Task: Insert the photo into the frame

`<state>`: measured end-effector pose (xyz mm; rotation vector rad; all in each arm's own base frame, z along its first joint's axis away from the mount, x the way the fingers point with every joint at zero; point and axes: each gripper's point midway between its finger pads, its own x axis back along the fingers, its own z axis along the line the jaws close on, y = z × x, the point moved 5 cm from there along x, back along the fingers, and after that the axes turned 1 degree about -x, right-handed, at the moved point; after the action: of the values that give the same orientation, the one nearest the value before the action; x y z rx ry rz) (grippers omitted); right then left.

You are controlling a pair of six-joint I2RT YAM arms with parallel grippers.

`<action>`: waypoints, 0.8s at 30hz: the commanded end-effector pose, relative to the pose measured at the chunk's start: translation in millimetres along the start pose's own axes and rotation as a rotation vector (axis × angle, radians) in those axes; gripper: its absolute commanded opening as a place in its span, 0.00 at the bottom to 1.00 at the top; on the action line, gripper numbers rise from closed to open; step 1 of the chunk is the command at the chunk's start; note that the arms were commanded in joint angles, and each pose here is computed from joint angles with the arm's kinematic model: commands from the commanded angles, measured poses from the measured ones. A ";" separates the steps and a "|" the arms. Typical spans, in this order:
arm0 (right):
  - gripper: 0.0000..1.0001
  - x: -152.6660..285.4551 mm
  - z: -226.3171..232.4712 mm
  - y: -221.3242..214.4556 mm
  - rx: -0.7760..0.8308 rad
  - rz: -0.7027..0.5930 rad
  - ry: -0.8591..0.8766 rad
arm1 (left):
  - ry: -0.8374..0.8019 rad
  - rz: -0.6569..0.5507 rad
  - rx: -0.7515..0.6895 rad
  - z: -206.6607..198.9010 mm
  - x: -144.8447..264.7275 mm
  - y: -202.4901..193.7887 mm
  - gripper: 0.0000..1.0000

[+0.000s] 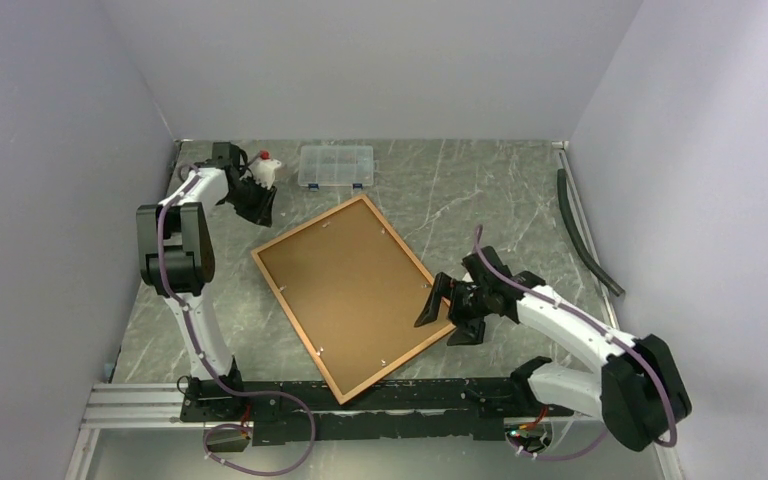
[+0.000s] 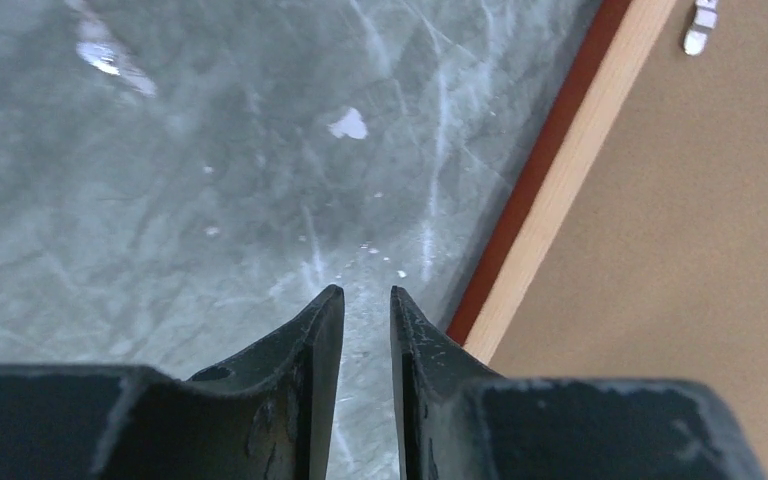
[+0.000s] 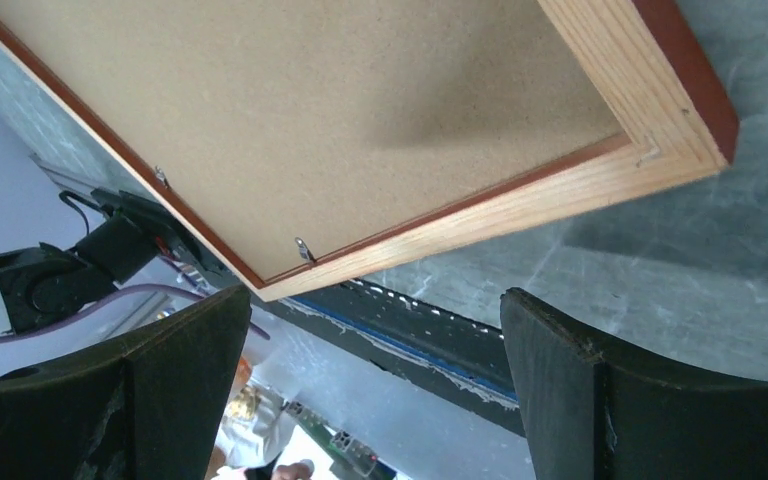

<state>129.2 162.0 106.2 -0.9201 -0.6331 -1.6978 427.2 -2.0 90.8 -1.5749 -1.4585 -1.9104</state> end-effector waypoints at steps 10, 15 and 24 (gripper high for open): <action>1.00 -21.0 11.2 64.5 -0.075 -0.145 0.021 | -0.143 0.064 -0.049 -48.6 -10.3 -37.9 0.25; 1.00 6.7 15.1 124.7 -0.128 -0.314 0.068 | -0.227 0.126 -0.133 -86.1 -7.8 -56.7 0.23; 1.00 18.9 22.9 200.7 -0.152 -0.431 0.009 | -0.475 0.229 -0.305 -175.5 11.1 -97.4 0.24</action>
<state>280.7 97.0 92.8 -1.1425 -0.7487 -2.0549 320.0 -48.7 63.3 -1.9452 -1.1325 -1.9743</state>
